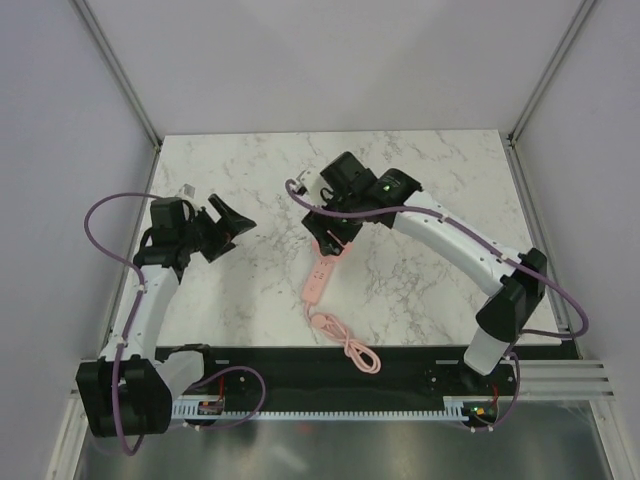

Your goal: Insert the plug

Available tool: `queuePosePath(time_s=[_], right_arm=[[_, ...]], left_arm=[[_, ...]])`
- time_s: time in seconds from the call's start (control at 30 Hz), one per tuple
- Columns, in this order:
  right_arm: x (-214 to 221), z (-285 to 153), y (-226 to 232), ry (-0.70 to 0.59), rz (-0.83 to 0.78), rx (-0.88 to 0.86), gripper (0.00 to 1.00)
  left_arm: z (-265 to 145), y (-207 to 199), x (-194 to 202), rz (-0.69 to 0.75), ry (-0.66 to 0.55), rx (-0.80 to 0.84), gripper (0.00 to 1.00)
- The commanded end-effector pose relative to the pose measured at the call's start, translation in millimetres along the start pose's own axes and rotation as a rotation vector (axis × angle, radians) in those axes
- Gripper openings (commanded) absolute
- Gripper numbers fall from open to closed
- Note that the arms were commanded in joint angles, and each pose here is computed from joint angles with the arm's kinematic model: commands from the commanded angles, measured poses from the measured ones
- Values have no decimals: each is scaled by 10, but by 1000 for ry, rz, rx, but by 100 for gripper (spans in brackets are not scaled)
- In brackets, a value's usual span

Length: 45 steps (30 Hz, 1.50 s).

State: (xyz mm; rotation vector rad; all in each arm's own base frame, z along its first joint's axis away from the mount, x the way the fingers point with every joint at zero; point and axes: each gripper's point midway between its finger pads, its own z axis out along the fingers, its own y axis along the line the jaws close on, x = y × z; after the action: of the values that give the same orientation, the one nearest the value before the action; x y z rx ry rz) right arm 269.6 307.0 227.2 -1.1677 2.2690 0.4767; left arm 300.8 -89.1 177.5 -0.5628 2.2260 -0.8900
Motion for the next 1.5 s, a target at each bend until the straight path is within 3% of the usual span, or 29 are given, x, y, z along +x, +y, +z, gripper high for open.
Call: queuePosePath(time_s=[0.0,0.13,0.37,0.73,0.9,1.0,1.13,1.2,1.27,1.3,1.33,1.37,1.43,1.47], right_arm=[[91,48,-3,95,-126,59,0],[154,272,164,181,-269,42,0],[263,593,142,283,-318,40,0],[311,892,309,322,-447,-57,0],[191,932,246,311,-432,-9,0],[40,884,250,255,-320,15,0],[-336,519,131,66,-71,35,0],[-336,404,-93,10,151,54,0],[-617,113,-40,-160,318,-34,0],[-507,130,-123,-164,400,-46,0],[-726,-116,-95,-288,432,-90,0],[-643,-107,-165,-295,564,-99,0],[-848,-435,-204,-446,633,-126,0],[-751,-396,-251,-453,713,-116,0]], left_arm=[[-70,226,-154,-69,-134,-118,100],[-46,405,-104,-78,-154,-155,100],[11,600,-61,-168,-129,-174,100],[15,689,-30,-234,-138,-140,100],[-5,713,-53,-233,-153,-142,100],[-33,536,-58,-158,-135,-55,97],[-157,44,-59,43,-140,204,91],[-246,-151,42,82,-115,320,90],[-386,-476,104,171,-116,506,89],[-434,-572,129,193,-116,556,89],[-481,-666,178,195,-103,599,89],[-552,-766,196,242,-115,645,90],[-597,-858,211,278,-124,667,91],[-627,-937,221,298,-134,682,93]])
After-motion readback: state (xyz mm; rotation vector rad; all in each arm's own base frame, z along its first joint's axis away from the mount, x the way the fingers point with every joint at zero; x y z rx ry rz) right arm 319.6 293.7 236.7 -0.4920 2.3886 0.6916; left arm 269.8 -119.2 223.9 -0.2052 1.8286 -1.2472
